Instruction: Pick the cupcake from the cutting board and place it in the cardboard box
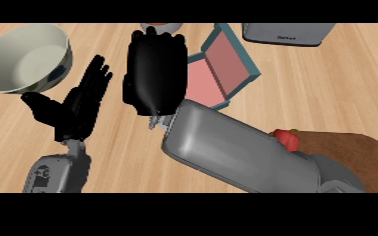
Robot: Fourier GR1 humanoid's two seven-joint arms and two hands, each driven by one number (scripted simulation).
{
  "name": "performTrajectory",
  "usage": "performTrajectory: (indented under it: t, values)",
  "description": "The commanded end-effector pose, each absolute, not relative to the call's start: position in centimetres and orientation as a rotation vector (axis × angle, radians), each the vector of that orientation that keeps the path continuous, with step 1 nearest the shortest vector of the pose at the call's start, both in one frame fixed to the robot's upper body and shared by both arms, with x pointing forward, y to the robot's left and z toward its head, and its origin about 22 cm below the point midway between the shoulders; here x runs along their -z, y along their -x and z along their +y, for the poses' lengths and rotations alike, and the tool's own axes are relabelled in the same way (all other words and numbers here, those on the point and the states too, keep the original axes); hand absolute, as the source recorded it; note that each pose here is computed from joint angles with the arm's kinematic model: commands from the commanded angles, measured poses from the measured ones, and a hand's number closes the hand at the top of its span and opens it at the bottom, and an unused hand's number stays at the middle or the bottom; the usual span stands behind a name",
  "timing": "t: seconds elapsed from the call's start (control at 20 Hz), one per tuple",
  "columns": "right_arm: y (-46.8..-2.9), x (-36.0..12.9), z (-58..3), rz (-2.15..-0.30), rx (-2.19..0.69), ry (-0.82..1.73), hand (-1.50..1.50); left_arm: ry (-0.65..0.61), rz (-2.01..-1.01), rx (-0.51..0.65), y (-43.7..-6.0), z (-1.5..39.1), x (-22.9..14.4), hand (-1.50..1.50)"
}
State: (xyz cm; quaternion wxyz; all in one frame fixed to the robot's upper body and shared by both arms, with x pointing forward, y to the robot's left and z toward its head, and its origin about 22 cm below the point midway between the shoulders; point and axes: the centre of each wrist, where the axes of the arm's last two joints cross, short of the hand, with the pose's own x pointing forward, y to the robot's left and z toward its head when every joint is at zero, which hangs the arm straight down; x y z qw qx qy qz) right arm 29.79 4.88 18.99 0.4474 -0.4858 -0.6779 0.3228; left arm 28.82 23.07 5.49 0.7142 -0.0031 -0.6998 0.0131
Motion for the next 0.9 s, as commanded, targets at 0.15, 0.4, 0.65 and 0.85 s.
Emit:
performTrajectory:
  t: [0.15,0.4,0.65,0.85]
  values:
    - [-33.2,-19.5,6.1,-1.504,-0.704,1.318,1.5,-0.031,-1.562,-0.048,-27.8,25.0,-4.9,0.0]
    - [-36.7,-16.1,4.3,-1.44,-0.762,1.335,1.5,-0.026,-1.556,-0.051,-28.0,23.9,-6.2,0.0]
    - [-38.5,-13.4,2.5,-1.103,-1.047,1.331,1.5,-0.017,-1.568,-0.037,-28.8,23.8,-6.3,0.0]
    - [-38.9,-10.3,0.6,-0.953,-1.07,1.181,-1.5,-0.016,-1.539,-0.061,-27.6,25.2,-5.2,0.0]
